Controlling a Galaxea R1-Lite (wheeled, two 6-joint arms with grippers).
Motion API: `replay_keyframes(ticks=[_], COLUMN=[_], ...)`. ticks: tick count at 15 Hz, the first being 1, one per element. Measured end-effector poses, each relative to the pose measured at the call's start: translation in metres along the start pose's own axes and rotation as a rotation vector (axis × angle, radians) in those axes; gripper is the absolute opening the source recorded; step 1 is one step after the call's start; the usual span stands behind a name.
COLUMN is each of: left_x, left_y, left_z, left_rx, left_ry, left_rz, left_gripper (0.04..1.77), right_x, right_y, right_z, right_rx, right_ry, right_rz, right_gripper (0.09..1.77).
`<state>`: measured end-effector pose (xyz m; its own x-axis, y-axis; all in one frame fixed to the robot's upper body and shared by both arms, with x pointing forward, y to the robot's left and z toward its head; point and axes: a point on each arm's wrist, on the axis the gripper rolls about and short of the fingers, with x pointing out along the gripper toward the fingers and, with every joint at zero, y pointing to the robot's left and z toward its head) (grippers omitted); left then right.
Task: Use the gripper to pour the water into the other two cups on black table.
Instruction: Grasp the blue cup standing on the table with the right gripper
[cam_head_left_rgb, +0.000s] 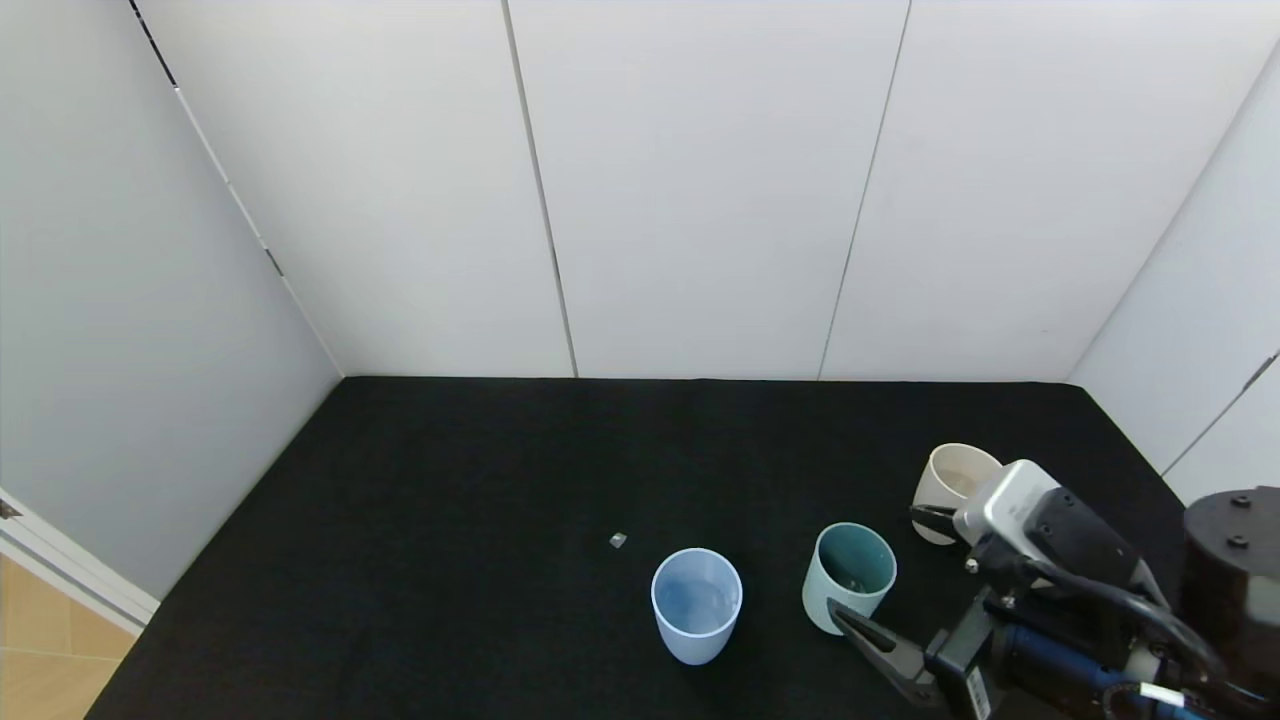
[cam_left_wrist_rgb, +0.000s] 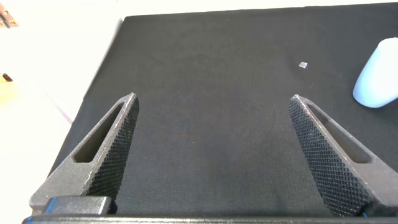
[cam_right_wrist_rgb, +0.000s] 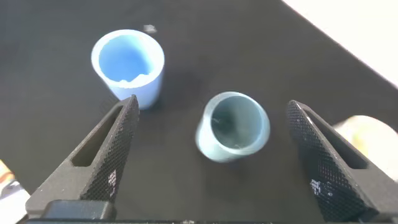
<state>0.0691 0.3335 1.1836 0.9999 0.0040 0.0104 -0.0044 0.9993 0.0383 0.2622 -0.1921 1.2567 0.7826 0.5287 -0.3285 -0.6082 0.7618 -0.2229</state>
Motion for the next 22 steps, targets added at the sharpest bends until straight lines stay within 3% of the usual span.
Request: replay_keyframes(ticks=[8, 22], left_x=[0.0, 0.0], left_y=[0.0, 0.0], left_z=[0.0, 0.0], left_rx=[0.0, 0.0], left_ry=[0.0, 0.0], left_rz=[0.0, 0.0], left_gripper=[1.72, 1.72], right_x=[0.037, 0.074], right_y=[0.029, 0.062], right_z=[-0.013, -0.041], right_rx=[-0.023, -0.067], right_ry=[0.031, 0.092], right_rz=[0.084, 0.165], right_gripper=[1.71, 1.71])
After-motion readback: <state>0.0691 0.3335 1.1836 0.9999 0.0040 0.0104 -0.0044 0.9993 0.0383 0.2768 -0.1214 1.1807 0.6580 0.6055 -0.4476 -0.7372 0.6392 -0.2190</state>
